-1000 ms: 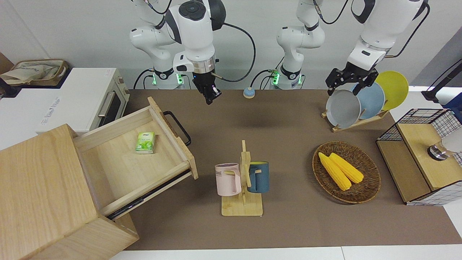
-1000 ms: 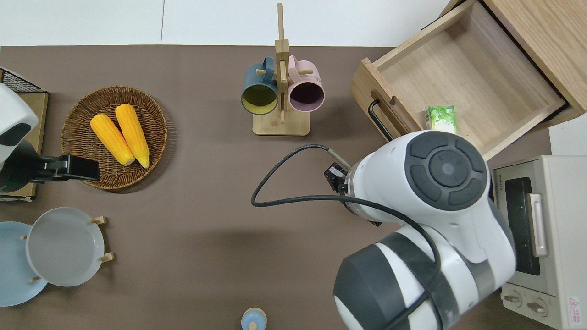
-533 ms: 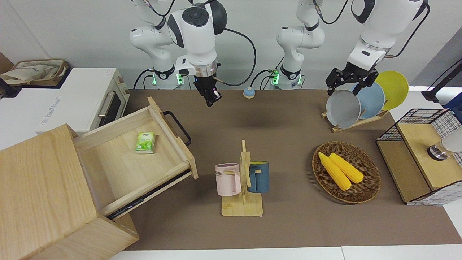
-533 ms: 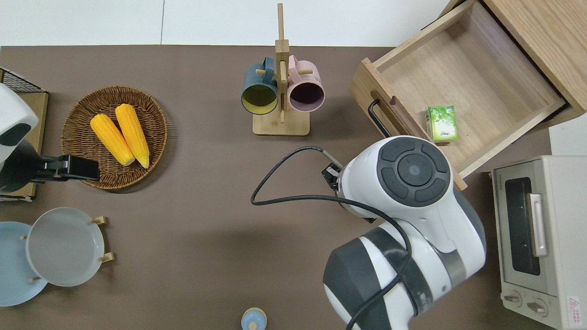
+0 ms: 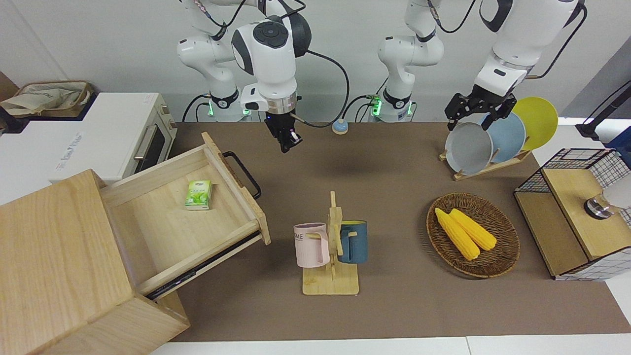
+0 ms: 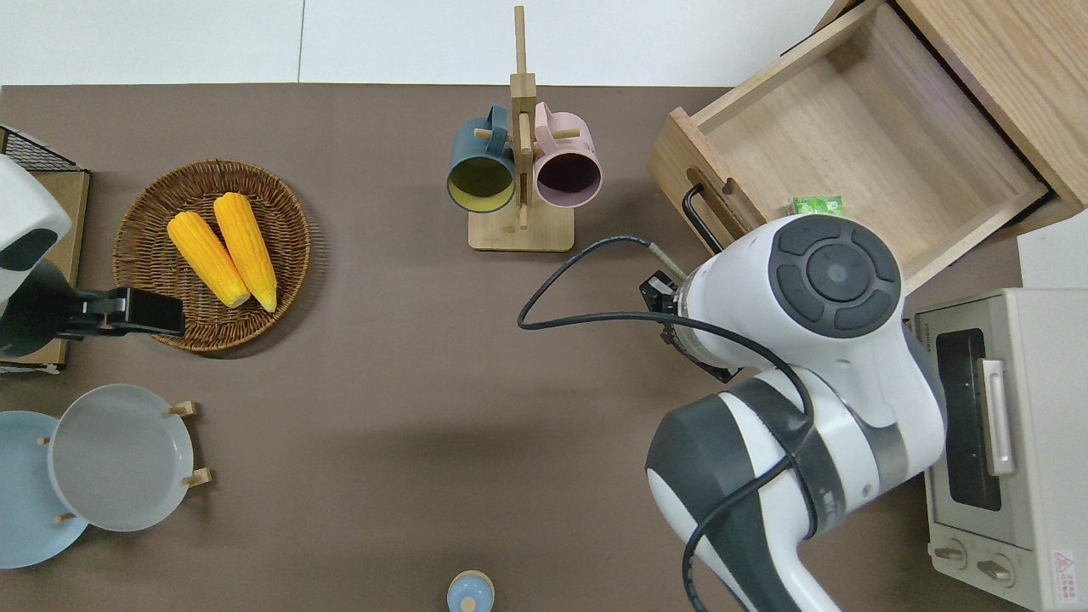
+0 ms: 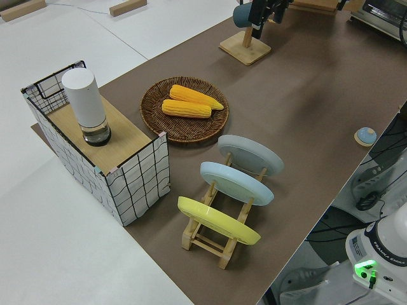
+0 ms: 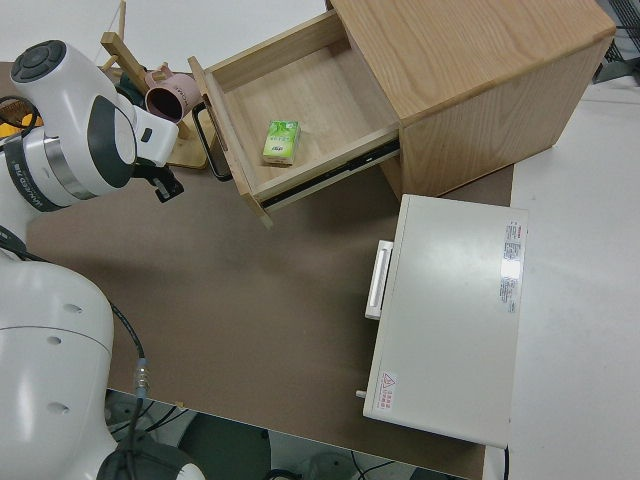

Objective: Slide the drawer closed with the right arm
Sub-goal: 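Push the drawer front away from the robot with the right gripper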

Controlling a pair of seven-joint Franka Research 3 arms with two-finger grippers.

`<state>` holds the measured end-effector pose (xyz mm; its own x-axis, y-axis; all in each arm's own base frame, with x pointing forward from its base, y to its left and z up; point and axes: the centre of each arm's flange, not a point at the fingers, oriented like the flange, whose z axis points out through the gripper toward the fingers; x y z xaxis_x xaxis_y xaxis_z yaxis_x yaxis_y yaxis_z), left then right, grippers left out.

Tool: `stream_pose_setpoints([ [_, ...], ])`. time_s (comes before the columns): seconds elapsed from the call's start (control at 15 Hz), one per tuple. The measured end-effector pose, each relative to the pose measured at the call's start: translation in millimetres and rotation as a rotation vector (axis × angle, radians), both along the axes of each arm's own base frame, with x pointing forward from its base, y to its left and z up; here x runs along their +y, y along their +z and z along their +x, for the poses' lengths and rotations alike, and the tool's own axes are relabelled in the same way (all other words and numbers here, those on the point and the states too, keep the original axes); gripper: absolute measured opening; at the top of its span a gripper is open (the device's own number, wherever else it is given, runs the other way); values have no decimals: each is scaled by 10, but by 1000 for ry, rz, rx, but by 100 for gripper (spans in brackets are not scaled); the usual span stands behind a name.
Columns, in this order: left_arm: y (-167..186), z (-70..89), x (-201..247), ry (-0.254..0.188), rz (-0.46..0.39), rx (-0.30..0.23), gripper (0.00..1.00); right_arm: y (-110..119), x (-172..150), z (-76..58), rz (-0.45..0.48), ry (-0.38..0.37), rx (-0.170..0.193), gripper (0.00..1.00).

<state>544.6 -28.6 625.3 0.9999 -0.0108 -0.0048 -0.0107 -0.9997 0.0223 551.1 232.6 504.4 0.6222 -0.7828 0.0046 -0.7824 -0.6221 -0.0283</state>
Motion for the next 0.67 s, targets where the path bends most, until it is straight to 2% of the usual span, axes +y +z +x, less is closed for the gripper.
stream_pose_setpoints([
  [0.67,0,0,0,0,0,0,99,-223,-398,325,1,-3,-35,1],
])
